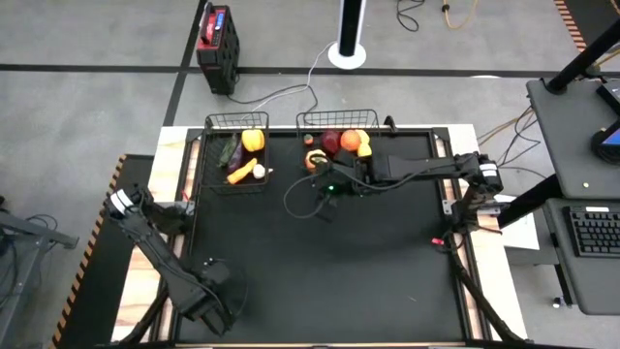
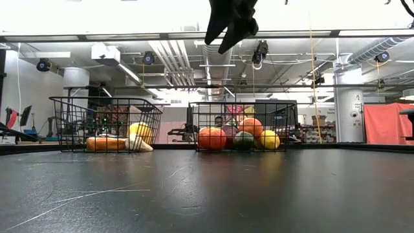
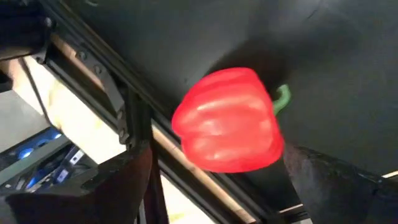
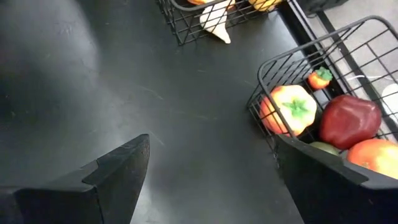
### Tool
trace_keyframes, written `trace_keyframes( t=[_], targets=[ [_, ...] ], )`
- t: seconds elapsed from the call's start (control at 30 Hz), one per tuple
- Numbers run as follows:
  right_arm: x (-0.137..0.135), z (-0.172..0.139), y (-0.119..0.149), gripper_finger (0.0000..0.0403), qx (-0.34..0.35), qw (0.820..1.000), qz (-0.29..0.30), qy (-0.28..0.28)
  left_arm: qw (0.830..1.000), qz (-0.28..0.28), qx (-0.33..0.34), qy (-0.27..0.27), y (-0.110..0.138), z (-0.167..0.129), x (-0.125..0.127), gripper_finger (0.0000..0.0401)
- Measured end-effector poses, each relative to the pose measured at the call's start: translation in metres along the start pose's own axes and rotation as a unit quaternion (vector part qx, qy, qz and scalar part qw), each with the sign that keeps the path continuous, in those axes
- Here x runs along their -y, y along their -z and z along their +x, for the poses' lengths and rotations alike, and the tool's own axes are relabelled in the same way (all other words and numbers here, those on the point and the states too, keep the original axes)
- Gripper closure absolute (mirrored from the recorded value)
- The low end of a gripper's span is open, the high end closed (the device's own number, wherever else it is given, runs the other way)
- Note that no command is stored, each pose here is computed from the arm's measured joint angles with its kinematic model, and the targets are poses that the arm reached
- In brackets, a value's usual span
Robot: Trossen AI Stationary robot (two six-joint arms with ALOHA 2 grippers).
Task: Sort produce into baskets
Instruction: Put the red bell pepper into the left black wire basket
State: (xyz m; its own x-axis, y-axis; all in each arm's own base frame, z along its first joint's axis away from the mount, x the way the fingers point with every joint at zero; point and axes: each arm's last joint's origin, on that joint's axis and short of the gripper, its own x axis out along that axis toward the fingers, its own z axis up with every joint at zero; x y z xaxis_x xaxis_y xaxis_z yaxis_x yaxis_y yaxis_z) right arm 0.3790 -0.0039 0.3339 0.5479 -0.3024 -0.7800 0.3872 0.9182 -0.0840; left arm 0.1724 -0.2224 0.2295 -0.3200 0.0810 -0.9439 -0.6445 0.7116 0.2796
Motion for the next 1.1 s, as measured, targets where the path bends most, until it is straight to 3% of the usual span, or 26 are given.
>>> trace_keyframes(
  t=[0.53,1.1],
  targets=[
    [-0.005,-0.002,0.002,0.0071,0.0,1.0,0.001,-0.004,0.999,-0.033,0.028,0.025,0.007,0.01,0.004,0.0058],
    [-0.005,-0.002,0.001,0.0071,0.002,1.0,0.001,-0.005,0.999,-0.038,0.028,0.026,0.0,0.045,0.005,0.0058]
  ],
)
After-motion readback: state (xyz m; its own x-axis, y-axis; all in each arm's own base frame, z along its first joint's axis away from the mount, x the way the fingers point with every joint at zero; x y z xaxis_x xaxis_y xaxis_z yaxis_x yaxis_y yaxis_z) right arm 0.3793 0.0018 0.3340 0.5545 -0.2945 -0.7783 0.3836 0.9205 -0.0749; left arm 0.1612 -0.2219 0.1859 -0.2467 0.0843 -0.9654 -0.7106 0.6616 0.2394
